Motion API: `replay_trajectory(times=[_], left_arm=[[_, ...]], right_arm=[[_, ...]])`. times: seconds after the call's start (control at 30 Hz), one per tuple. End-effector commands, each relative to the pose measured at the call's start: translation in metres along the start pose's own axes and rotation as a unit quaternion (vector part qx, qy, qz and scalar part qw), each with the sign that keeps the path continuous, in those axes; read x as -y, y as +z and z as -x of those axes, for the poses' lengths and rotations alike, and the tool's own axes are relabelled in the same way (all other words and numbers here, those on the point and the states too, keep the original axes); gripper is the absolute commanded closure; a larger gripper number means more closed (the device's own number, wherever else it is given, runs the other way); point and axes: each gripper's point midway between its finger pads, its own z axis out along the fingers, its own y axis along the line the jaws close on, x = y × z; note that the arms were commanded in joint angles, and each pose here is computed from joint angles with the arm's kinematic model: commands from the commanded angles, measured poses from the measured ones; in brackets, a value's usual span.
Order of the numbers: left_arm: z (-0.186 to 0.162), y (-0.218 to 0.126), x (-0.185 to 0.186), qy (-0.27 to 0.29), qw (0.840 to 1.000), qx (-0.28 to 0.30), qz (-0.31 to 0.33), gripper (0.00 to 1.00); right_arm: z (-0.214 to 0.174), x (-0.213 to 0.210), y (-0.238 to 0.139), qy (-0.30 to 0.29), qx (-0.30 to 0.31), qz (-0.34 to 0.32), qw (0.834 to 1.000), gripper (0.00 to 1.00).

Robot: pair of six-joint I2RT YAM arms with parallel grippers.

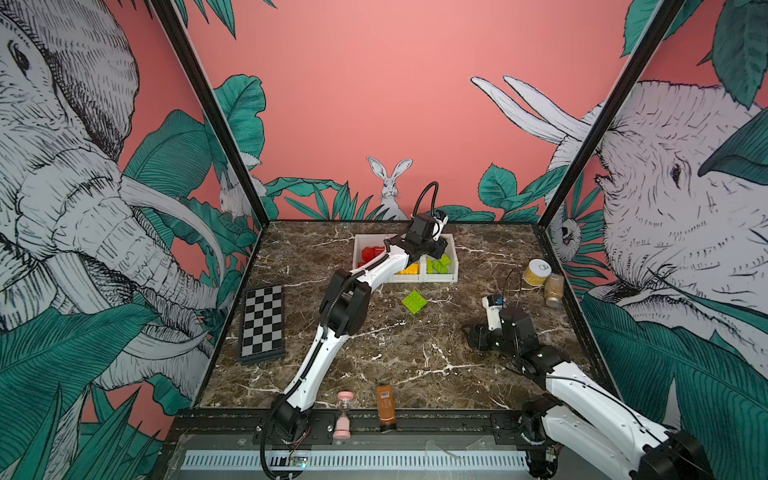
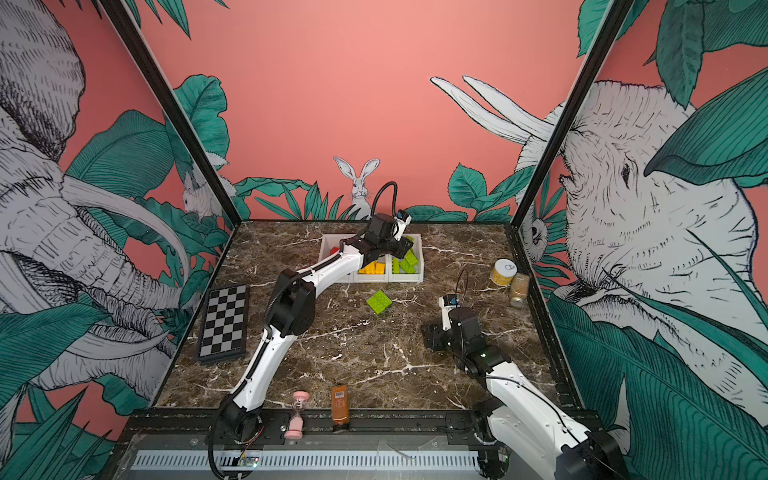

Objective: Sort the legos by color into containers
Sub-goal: 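Carry the green brick to the nearest compartment and release, then withdraw the left gripper while the right gripper moves over the green bricks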

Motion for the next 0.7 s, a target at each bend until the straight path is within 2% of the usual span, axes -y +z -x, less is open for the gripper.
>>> replay_trajectory(times=[0.0, 0.07, 0.2, 0.3, 0.43, 0.57, 0.67], left_arm=[[0.007, -0.011, 0.0, 0.014, 1.0, -0.008, 0.016, 0.47], [0.01, -0.016, -0.002, 0.02, 1.0, -0.008, 0.022, 0.38], [0.038, -0.039, 0.002, 0.023, 0.999, 0.021, 0.029, 0.29], [0.07, -0.07, 0.009, 0.024, 0.998, 0.054, 0.029, 0.26], [0.106, -0.131, 0.014, 0.038, 0.994, 0.094, 0.048, 0.22], [0.111, -0.195, 0.005, 0.049, 0.987, 0.113, 0.102, 0.17], [0.086, -0.233, -0.015, 0.028, 0.983, 0.106, 0.148, 0.14]], right_arm=[[0.012, -0.004, -0.003, -0.017, 0.013, -0.002, 1.0, 0.26], [0.013, -0.005, -0.002, -0.023, 0.011, -0.002, 1.0, 0.26], [0.018, -0.011, 0.0, -0.045, 0.002, -0.001, 0.999, 0.26], [0.027, -0.017, 0.003, -0.063, 0.001, -0.001, 0.998, 0.28], [0.04, -0.034, 0.012, -0.09, -0.006, 0.013, 0.996, 0.35], [0.041, -0.062, 0.032, -0.122, -0.029, 0.049, 0.991, 0.36], [0.037, -0.091, 0.05, -0.141, -0.047, 0.094, 0.984, 0.35]])
